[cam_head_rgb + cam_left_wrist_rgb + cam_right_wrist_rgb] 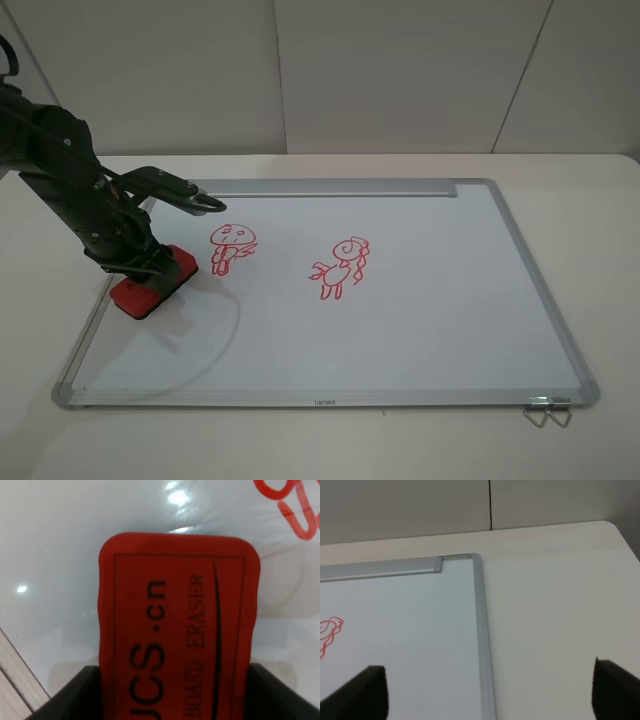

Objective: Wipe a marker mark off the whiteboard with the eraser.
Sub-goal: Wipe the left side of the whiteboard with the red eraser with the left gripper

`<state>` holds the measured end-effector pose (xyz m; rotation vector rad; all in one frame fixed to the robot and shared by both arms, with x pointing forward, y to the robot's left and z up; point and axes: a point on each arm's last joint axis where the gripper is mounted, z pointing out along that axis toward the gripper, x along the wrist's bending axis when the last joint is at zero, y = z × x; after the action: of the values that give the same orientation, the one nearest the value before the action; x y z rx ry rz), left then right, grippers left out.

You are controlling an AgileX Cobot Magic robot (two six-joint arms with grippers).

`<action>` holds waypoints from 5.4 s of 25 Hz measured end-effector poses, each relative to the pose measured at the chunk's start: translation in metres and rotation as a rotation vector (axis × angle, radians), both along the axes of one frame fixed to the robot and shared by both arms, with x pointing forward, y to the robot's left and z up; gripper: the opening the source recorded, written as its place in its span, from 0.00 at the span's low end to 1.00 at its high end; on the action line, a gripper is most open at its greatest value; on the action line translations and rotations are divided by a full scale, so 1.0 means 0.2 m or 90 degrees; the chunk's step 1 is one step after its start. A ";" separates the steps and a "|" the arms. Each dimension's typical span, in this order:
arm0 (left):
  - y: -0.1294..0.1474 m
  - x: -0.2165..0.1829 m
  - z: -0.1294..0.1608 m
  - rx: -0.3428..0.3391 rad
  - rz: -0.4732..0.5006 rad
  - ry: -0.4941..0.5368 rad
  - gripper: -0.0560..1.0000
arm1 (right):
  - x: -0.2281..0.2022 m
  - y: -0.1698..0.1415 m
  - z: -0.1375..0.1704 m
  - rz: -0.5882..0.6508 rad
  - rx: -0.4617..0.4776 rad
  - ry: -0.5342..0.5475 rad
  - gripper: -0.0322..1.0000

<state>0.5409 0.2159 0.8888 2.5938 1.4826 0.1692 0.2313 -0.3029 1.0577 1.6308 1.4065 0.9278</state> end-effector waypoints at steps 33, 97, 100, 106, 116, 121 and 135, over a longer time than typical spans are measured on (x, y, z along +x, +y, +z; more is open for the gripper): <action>-0.03 0.09 0.16 -0.056 0.281 0.015 0.59 | 0.00 0.00 0.00 0.000 0.000 0.000 0.73; -0.64 0.35 -0.08 -0.035 0.124 0.037 0.59 | 0.00 0.00 0.00 0.000 0.000 0.000 0.73; -0.56 0.34 -0.08 -0.034 0.149 0.050 0.59 | 0.00 0.00 0.00 0.000 0.000 0.000 0.73; -0.28 0.33 -0.07 0.001 0.223 0.073 0.59 | 0.00 0.00 0.00 0.000 0.000 0.000 0.73; -0.16 0.31 -0.06 0.016 0.245 0.073 0.59 | 0.00 0.00 0.00 0.000 0.000 0.000 0.73; -0.25 0.29 -0.07 0.020 0.194 0.056 0.59 | 0.00 0.00 0.00 0.000 0.000 0.000 0.73; -0.64 0.16 -0.06 -0.063 0.087 0.013 0.59 | 0.00 0.00 0.00 0.000 0.000 0.000 0.73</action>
<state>0.5730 0.0888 0.8763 2.4249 1.6332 0.0810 0.2313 -0.3029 1.0577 1.6308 1.4065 0.9278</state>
